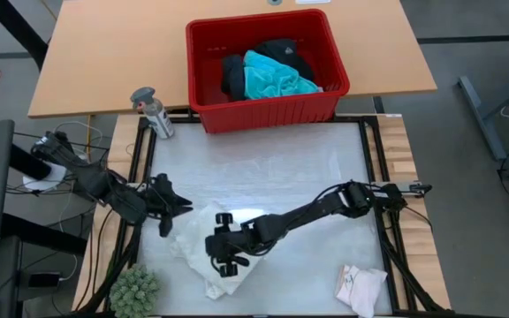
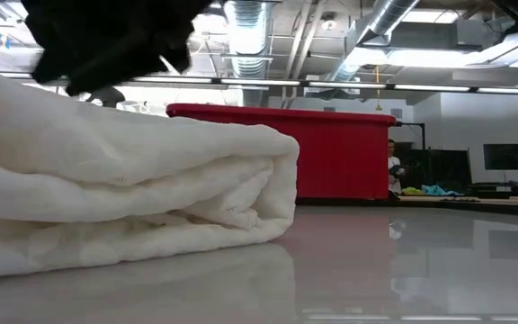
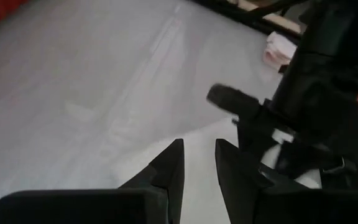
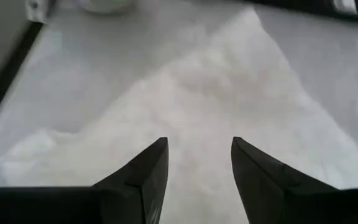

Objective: Fold Laundry from Bin
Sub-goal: Fold the white blouse

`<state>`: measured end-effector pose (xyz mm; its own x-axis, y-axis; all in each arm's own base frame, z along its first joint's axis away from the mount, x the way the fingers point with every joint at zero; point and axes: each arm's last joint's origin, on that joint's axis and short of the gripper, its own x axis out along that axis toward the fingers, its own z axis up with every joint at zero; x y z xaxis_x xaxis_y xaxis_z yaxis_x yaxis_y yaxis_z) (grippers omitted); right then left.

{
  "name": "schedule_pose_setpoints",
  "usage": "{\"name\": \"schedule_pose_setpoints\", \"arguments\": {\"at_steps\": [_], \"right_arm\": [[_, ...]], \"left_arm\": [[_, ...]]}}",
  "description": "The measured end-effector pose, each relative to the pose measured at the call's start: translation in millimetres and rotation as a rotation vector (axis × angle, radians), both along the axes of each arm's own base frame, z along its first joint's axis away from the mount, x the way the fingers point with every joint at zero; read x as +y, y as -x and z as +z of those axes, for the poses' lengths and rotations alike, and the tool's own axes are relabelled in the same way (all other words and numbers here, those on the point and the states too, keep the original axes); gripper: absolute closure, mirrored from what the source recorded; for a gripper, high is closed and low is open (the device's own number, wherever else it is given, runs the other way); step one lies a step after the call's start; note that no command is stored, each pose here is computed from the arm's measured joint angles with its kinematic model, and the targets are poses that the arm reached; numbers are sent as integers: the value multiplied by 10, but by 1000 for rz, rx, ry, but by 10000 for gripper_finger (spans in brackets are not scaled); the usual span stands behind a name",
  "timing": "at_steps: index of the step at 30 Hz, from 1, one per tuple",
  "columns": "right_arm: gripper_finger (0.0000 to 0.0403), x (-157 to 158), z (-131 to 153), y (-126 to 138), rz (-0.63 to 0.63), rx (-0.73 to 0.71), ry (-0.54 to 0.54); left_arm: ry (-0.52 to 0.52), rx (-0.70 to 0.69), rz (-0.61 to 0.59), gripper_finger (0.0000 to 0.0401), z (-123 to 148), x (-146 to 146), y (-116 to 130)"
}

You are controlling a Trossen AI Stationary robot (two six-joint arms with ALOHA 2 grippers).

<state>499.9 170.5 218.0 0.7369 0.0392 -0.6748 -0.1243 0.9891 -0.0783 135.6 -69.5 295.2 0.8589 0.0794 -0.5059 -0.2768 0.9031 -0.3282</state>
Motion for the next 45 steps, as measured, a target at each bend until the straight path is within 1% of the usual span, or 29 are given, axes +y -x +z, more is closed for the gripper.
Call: {"name": "schedule_pose_setpoints", "arguments": {"at_steps": [4,7,12,17,19,22,25,28,30,33,37,39,42,45], "right_arm": [[229,-10,-88,-1,7,43,-4],[253,-43,-190,10,18,107,-4],[284,-210,-485,-3,-25,238,46],[312,-432,-641,15,-66,367,74],[316,-523,-664,57,-64,439,91],[318,-674,-727,160,-45,574,145],[318,-819,-788,257,-37,686,173],[318,-977,-835,354,-29,819,139],[318,-1060,-828,373,-32,854,98],[318,-1158,-651,383,-53,825,30],[318,-1205,-297,438,-88,734,45],[318,-1240,33,524,-121,670,30],[318,-1229,565,741,-152,581,-6],[318,-1106,955,966,-176,503,-54]], "left_arm": [[41,111,10,345,36,74,140],[56,129,11,359,30,93,175],[17,143,16,375,7,92,164],[-15,140,32,381,-1,92,148],[-40,134,43,381,-2,93,138],[-81,105,94,381,4,104,124],[-115,82,138,381,8,109,106],[-117,82,146,381,0,98,86],[-120,91,143,382,-12,85,69],[-127,93,135,382,-14,79,61],[-138,84,154,382,-12,84,58],[-146,79,154,382,-8,84,55],[-155,48,132,382,22,66,28],[-192,-19,60,380,86,1,-89]]}}
